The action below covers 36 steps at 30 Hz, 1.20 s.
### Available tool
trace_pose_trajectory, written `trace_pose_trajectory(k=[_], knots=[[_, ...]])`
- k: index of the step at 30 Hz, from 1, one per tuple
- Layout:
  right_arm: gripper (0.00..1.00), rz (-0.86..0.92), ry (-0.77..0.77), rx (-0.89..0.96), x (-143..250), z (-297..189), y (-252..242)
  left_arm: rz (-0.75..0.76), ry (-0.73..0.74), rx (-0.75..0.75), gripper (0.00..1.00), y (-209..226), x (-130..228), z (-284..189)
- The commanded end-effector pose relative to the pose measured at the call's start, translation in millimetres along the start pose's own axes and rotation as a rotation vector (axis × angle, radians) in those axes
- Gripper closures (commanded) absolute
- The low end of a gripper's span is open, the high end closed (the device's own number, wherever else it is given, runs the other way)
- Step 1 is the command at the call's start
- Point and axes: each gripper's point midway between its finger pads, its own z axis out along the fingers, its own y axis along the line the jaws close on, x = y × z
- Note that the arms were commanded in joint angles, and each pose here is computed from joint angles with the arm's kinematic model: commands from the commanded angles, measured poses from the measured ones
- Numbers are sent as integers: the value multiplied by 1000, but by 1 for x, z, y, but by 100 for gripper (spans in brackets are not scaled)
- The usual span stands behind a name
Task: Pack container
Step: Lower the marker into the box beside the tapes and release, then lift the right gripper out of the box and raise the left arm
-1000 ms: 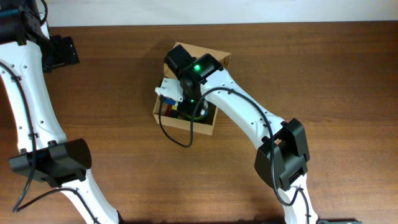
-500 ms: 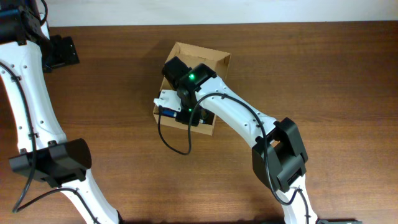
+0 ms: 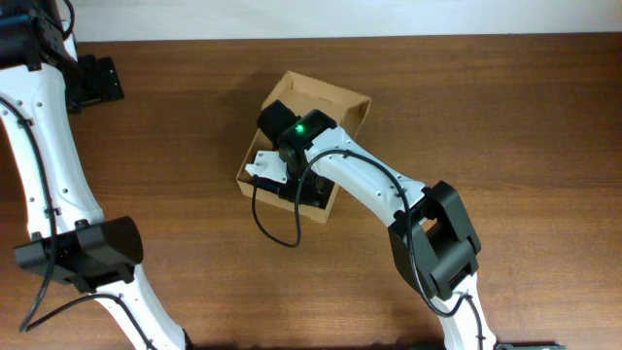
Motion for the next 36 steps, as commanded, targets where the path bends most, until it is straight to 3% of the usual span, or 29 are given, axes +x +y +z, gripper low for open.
trace_pose_trajectory(k=[1,10,18,26,33,36], knots=[[60,7,2,-26,2,6,2,0,-31,8,1,2,-3,-11],[59,16,-15,-8,0,1,-6,0,-31,8,1,2,-3,-11],[58,31,-183,122,-37,-70,-31,0,-31,8,1,2,-3,-11],[57,164,-339,289,-55,-159,-51,0,-31,8,1,2,-3,-11],[93,429,-485,498,-23,-259,-85,0,-31,8,1,2,-3,-11],[96,516,-463,529,5,-270,-97,0,-31,8,1,2,-3,-11]])
